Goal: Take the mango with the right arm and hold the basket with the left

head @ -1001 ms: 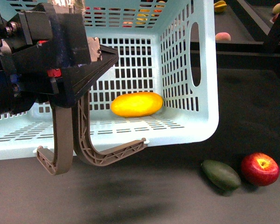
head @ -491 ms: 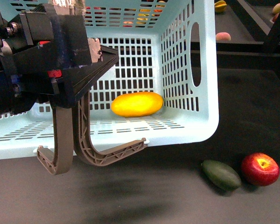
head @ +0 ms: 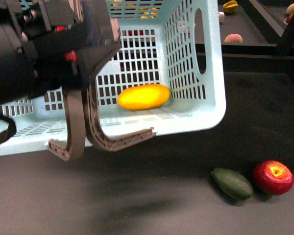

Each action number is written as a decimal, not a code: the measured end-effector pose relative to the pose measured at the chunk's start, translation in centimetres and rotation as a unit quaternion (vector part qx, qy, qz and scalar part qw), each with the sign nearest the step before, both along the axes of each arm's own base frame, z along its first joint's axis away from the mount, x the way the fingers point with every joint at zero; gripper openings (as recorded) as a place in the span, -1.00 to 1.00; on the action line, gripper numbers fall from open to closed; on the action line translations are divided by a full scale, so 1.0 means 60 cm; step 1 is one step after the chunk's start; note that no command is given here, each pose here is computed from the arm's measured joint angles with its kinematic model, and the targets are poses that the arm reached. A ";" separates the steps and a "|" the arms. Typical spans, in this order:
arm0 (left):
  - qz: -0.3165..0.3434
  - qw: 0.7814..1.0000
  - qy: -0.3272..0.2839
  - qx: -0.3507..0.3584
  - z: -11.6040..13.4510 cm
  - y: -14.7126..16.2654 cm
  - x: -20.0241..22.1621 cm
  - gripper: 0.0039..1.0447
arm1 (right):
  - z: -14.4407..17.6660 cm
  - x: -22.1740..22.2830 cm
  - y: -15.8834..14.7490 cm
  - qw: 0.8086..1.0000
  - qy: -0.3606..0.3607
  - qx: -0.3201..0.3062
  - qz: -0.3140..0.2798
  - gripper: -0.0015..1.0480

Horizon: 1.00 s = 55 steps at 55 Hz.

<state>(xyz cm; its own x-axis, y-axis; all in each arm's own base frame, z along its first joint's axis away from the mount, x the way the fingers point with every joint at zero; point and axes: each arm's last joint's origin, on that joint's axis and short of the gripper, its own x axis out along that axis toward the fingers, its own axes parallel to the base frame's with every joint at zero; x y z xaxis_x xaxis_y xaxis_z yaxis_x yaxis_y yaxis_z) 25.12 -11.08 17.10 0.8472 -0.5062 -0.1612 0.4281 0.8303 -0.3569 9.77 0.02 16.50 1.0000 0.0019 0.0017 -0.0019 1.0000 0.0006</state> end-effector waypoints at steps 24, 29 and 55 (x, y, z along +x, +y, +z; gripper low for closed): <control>0.280 0.930 0.118 -0.205 -0.007 0.061 0.134 -0.84 | 0.000 0.000 0.000 1.000 0.000 0.000 0.000 0.85; 0.315 0.908 0.132 -0.243 -0.014 0.077 0.149 -0.84 | 0.000 0.000 0.000 1.000 0.000 0.000 0.000 0.85; 0.439 0.810 0.152 -0.358 -0.068 0.140 0.235 -0.84 | 0.000 0.000 0.000 1.000 0.000 0.000 0.000 0.85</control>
